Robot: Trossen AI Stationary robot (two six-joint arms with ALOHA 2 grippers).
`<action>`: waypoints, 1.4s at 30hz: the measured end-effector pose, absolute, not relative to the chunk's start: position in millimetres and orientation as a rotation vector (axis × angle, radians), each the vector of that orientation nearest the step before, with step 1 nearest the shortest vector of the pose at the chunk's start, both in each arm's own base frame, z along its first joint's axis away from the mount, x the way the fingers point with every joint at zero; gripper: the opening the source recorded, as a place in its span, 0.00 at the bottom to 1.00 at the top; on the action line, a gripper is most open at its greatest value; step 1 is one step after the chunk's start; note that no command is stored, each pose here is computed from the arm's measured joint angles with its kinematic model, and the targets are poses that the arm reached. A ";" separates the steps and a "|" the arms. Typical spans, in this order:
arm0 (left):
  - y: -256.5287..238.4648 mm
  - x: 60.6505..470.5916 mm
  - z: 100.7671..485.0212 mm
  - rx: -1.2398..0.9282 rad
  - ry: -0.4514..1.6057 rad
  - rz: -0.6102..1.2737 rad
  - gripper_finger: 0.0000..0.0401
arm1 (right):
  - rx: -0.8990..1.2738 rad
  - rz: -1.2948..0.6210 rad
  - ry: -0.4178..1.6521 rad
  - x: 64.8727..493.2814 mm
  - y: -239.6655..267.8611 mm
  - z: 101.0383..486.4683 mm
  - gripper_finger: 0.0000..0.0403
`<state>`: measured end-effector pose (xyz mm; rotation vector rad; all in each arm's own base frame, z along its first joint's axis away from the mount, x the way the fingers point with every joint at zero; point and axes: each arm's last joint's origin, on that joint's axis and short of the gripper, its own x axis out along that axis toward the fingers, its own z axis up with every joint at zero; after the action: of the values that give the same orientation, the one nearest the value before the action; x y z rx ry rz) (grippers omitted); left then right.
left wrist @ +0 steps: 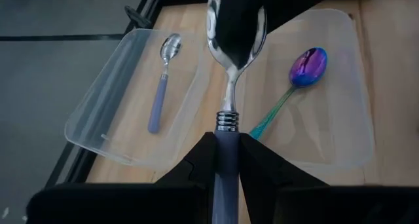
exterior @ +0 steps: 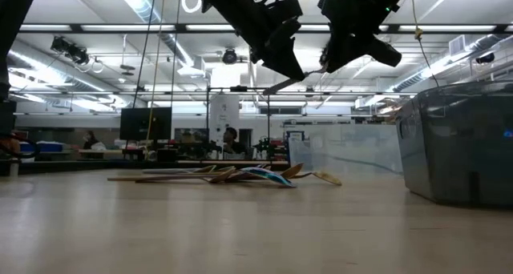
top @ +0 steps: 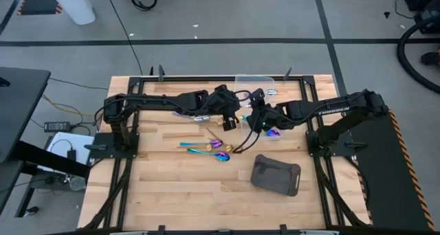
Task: Sort silverware by color (type)
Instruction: Put the violet spoon into the top transparent bin
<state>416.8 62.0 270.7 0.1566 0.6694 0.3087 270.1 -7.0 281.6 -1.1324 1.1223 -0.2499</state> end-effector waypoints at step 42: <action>-6.2 299.1 250.4 0.041 0.563 0.283 0.44 | -0.744 -0.206 1.205 257.9 -51.1 270.8 0.06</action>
<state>299.1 -6.2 250.4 0.0413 0.5631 0.2826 257.9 -51.1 270.8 -0.7436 1.2047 -0.2057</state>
